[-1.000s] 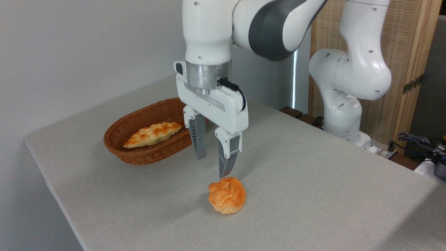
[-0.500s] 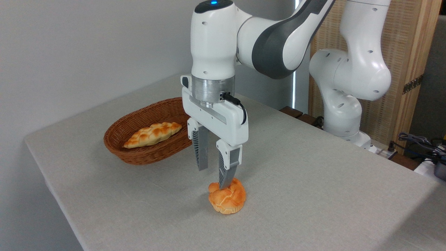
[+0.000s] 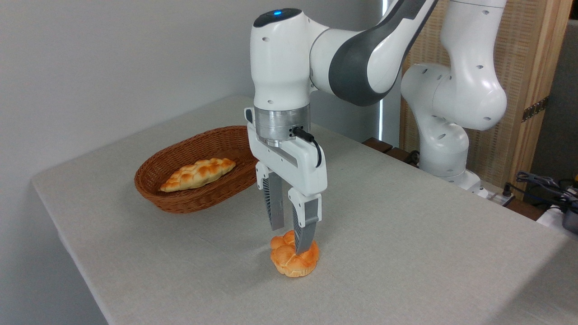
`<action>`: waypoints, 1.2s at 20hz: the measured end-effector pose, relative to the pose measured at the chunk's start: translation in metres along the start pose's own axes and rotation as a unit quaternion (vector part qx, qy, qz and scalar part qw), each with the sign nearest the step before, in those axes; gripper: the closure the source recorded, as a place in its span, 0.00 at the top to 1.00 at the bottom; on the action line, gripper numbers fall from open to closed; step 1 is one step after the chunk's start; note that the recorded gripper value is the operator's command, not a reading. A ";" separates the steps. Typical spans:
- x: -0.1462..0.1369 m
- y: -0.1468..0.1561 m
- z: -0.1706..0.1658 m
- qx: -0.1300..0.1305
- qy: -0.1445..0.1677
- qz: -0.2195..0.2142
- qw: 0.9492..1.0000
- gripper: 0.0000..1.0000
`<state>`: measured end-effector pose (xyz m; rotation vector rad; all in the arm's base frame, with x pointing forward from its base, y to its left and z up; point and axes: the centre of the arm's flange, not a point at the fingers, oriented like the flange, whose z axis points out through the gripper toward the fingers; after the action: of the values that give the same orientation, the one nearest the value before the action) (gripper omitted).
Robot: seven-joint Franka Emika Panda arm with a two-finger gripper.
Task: Put bread into the basket
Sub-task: 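Lower the open gripper around the round orange bun, then close the gripper fingers on the orange bun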
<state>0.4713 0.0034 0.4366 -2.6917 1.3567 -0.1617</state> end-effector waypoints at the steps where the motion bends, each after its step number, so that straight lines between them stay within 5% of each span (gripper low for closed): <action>1: -0.001 0.001 0.002 0.001 -0.004 0.003 1.000 1.00; 11: -0.002 0.003 0.007 0.025 -0.033 0.040 0.998 1.00; 18: -0.001 0.013 0.017 0.016 -0.040 0.049 0.998 0.97; 21: 0.000 0.020 0.025 0.009 -0.044 0.055 0.997 0.64; 24: 0.000 0.020 0.025 0.009 -0.044 0.056 0.997 0.47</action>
<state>0.4592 -0.0074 0.4088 -2.5668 1.4663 -0.0447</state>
